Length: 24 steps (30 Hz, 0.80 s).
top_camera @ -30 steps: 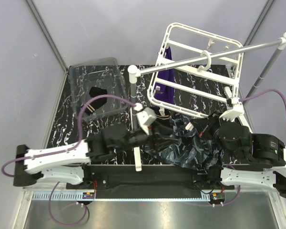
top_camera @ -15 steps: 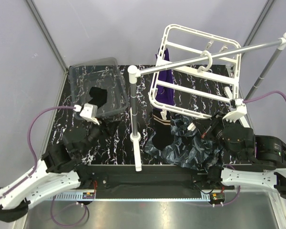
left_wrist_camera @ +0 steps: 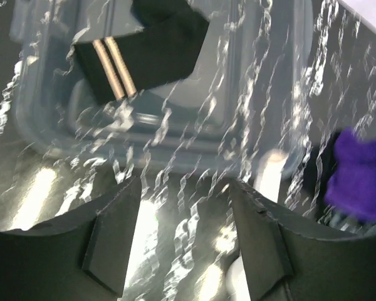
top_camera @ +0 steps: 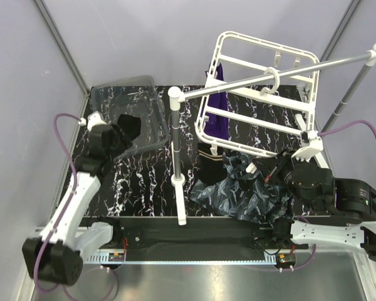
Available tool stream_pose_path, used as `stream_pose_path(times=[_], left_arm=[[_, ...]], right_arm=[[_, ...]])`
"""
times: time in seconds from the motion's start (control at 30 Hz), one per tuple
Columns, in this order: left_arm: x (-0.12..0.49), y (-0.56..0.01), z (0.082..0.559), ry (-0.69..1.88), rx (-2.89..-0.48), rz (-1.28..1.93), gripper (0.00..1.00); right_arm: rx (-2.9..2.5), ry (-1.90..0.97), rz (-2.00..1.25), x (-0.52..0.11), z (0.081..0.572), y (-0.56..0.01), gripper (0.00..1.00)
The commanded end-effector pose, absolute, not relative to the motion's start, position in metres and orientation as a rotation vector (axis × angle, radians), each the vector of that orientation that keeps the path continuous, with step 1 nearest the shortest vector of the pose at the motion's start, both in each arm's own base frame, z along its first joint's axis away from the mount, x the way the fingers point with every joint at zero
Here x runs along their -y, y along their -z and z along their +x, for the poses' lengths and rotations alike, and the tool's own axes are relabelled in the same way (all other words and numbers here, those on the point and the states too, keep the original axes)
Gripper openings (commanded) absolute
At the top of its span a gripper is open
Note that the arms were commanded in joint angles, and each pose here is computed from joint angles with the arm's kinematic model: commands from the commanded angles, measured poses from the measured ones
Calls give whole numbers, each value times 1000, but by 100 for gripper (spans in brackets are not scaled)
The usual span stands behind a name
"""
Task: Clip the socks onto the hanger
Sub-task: Pick up the sock from the bin.
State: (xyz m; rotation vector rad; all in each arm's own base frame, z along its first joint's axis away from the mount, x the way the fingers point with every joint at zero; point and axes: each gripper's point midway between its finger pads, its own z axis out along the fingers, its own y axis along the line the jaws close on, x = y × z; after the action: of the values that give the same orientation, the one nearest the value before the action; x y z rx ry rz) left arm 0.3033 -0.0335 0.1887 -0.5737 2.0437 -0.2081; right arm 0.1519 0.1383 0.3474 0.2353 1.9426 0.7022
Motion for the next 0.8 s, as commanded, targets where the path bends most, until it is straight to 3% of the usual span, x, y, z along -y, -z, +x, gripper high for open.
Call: stream_pose_path(times=[0.0,0.1,0.13,0.17,0.27,0.57,0.7,0.77], left_arm=[[19,-241,353,201,-1882,-786,65],[-6,-227,384,28,-1933,-1041,63],[-12,-195,386,-93,-2025,-1121,63],[-20,-217,405,-113,-1973,-1150,64],[-39,-196,425,-251,-2003,-1306,64],[-37,-123,438,-327,-2065,-1630,58],[-30,-87,429,-294,-2116,-1759,43],[-24,-71,426,-284,-2137,-1798,43]], right_arm=[[-1942,-723,231,-147,153,-348,0],[-1951,-742,221,-153,152,-347,0],[-1955,-742,219,-154,152,-347,0],[-1957,-744,218,-155,152,-346,0],[-1955,-752,222,-154,151,-346,0],[-1949,-758,223,-152,150,-347,0],[-1941,-764,235,-147,150,-348,0],[-1939,-764,236,-146,149,-347,0]])
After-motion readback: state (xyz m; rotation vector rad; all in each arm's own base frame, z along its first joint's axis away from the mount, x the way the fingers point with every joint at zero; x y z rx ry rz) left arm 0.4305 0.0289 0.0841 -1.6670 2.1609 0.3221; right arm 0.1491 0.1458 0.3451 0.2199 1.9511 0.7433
